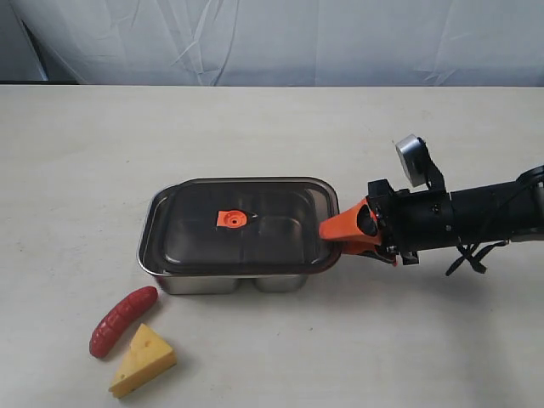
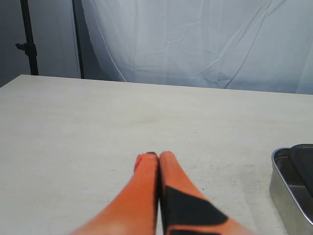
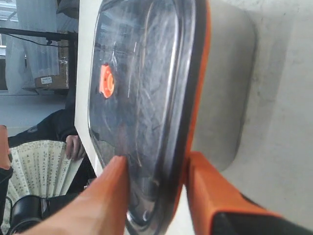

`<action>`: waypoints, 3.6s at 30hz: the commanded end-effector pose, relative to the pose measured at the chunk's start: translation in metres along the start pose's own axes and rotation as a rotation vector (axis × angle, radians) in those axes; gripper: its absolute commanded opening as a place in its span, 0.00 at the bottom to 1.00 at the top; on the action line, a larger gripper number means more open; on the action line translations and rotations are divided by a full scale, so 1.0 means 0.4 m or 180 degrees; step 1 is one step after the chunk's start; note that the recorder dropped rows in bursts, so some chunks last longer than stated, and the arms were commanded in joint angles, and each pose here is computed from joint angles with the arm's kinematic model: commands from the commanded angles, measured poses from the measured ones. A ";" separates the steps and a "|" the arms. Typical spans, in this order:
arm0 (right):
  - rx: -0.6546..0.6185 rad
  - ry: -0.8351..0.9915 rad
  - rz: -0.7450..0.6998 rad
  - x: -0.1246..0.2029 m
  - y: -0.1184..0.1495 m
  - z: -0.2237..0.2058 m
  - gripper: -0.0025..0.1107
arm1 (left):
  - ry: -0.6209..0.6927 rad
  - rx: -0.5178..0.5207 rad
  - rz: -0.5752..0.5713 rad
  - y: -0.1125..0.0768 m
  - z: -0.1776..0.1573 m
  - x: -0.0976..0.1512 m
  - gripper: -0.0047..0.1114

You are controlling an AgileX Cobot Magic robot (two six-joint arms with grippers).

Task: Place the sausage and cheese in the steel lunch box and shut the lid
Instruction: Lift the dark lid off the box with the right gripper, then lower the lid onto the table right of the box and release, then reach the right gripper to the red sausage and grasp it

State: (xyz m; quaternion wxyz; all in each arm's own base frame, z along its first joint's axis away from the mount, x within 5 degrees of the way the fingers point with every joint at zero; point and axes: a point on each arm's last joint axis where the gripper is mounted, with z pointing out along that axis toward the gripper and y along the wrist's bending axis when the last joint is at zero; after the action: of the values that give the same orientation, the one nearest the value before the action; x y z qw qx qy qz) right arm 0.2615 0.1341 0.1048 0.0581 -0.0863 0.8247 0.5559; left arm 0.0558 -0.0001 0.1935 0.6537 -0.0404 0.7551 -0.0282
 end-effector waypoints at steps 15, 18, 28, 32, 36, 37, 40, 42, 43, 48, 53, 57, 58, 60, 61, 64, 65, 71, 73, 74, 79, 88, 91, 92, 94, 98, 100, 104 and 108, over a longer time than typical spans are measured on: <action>-0.0264 -0.0133 -0.0167 -0.015 0.053 -0.017 0.01 | -0.0001 0.0010 -0.0034 0.000 0.000 0.003 0.04; -0.0311 -0.0301 -0.0266 -0.028 0.088 -0.031 0.01 | -0.0001 0.0010 -0.0034 0.000 0.000 0.003 0.04; -0.0368 -0.0853 -0.0980 -0.067 0.269 -0.112 0.01 | -0.0001 0.0010 -0.0034 0.000 0.000 0.003 0.04; 0.0054 -0.0957 -0.1504 -0.077 0.347 -0.157 0.01 | -0.0001 0.0010 -0.0034 0.000 0.000 0.003 0.04; 0.1077 -0.0985 -0.2132 -0.072 0.406 -0.224 0.01 | -0.0001 0.0010 -0.0034 0.000 0.000 0.003 0.04; 0.1362 -0.1003 -0.2260 -0.068 0.417 -0.244 0.01 | -0.0001 0.0010 -0.0034 0.000 0.000 0.003 0.04; 0.2119 -0.1045 -0.2632 -0.051 0.439 -0.299 0.01 | -0.0001 0.0010 -0.0034 0.000 0.000 0.003 0.04; 0.2544 -0.0972 -0.2900 -0.035 0.448 -0.328 0.01 | -0.0001 0.0010 -0.0034 0.000 0.000 0.003 0.04; 0.2761 -0.0869 -0.3059 -0.026 0.451 -0.342 0.01 | -0.0001 0.0010 -0.0034 0.000 0.000 0.003 0.04; 0.3420 -0.0316 -0.3485 0.003 0.443 -0.377 0.01 | -0.0001 0.0010 -0.0034 0.000 0.000 0.003 0.04; 0.3573 0.0435 -0.3889 0.028 0.438 -0.346 0.01 | -0.0001 0.0010 -0.0034 0.000 0.000 0.003 0.04; 0.3585 0.1189 -0.4123 0.064 0.438 -0.316 0.01 | -0.0001 0.0010 -0.0034 0.000 0.000 0.003 0.04; 0.3573 0.1301 -0.4121 0.073 0.440 -0.308 0.01 | -0.0001 0.0010 -0.0034 0.000 0.000 0.003 0.04; 0.3521 0.1496 -0.4163 0.092 0.449 -0.284 0.01 | -0.0001 0.0010 -0.0034 0.000 0.000 0.003 0.04; 0.3476 0.1530 -0.4180 0.099 0.452 -0.273 0.01 | -0.0001 0.0010 -0.0034 0.000 0.000 0.003 0.04; 0.3262 0.1781 -0.4277 0.144 0.431 -0.222 0.01 | -0.0001 0.0010 -0.0034 0.000 0.000 0.003 0.04; 0.3203 0.1858 -0.4278 0.161 0.419 -0.207 0.01 | -0.0001 0.0010 -0.0034 0.000 0.000 0.003 0.04; 0.2712 0.2007 -0.4374 0.282 0.337 -0.108 0.01 | -0.0001 0.0010 -0.0034 0.000 0.000 0.003 0.04; 0.2573 0.1994 -0.4382 0.298 0.342 -0.093 0.01 | -0.0001 0.0010 -0.0034 0.000 0.000 0.003 0.04; 0.2519 0.2000 -0.4364 0.304 0.344 -0.088 0.01 | -0.0001 0.0010 -0.0034 0.000 0.000 0.003 0.04; 0.2348 0.2205 -0.3942 0.316 0.321 -0.055 0.02 | -0.0001 0.0010 -0.0034 0.000 0.000 0.003 0.04; 0.2301 0.2379 -0.3744 0.313 0.312 -0.035 0.37 | -0.0001 0.0010 -0.0034 0.000 0.000 0.003 0.04; 0.2160 0.2112 -0.3739 0.288 0.368 -0.024 0.37 | -0.0001 0.0010 -0.0034 0.000 0.000 0.003 0.04; 0.2140 0.2041 -0.3761 0.281 0.379 -0.022 0.37 | -0.0001 0.0010 -0.0034 0.000 0.000 0.003 0.04; 0.2079 0.1835 -0.3831 0.262 0.409 -0.014 0.37 | -0.0001 0.0010 -0.0034 0.000 0.000 0.003 0.04; 0.1869 0.1454 -0.4480 0.223 0.480 0.022 0.39 | -0.0001 0.0010 -0.0034 0.000 0.000 0.003 0.04; 0.1815 0.1316 -0.4801 0.202 0.498 0.062 0.48 | -0.0001 0.0010 -0.0034 0.000 0.000 0.003 0.04; 0.1829 0.1227 -0.4894 0.162 0.500 0.133 0.61 | -0.0001 0.0010 -0.0034 0.000 0.000 0.003 0.04; 0.1736 0.1291 -0.5068 0.139 0.510 0.223 0.58 | -0.0001 0.0010 -0.0034 0.000 0.000 0.003 0.04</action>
State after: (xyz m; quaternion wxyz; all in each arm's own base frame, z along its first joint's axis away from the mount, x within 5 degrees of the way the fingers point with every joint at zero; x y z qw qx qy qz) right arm 0.1605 0.2651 0.2472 0.2878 -0.7028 0.6414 0.1085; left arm 0.0558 -0.0001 0.1935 0.6537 -0.0404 0.7551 -0.0282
